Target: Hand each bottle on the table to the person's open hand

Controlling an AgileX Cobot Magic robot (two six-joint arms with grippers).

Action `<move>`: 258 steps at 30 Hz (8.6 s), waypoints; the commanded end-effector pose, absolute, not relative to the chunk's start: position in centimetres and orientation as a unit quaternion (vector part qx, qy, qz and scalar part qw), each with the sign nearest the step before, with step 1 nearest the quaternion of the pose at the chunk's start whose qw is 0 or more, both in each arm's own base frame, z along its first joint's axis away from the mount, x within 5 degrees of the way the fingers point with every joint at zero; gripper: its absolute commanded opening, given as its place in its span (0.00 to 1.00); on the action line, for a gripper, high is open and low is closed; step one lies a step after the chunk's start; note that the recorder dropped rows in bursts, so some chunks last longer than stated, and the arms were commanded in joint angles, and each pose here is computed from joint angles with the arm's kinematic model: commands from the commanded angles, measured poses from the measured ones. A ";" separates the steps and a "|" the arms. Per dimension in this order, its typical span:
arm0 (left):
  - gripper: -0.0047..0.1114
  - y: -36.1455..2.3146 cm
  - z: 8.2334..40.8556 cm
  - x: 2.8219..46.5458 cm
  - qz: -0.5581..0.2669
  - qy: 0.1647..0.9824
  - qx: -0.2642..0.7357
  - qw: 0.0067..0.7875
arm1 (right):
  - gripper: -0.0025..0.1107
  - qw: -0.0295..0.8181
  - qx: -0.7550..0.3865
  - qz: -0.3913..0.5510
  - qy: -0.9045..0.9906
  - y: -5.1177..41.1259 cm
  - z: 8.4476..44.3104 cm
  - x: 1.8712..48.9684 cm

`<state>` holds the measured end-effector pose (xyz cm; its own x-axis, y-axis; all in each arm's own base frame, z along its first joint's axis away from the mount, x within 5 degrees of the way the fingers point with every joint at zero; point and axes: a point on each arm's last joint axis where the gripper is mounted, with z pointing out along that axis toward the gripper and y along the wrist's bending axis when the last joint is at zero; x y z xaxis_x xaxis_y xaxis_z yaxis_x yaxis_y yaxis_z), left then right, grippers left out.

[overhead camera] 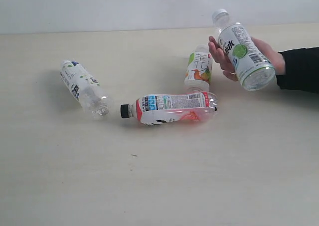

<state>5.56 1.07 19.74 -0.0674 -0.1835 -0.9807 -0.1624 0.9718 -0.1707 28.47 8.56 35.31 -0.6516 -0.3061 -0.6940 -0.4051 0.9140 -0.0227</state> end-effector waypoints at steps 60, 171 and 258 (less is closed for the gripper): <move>0.12 0.8 19.7 5.6 -0.024 0.733 -0.100 0.672 | 0.02 0.725 -0.160 0.150 0.653 2.9 30.5 5.4; 0.12 0.6 19.7 5.6 -0.035 0.735 -0.088 0.672 | 0.70 0.151 -0.680 0.014 0.717 23.4 13.8 32.7; 0.12 0.6 19.7 5.6 -0.035 0.735 -0.088 0.672 | 0.02 0.261 -0.015 0.048 0.964 6.9 25.6 38.7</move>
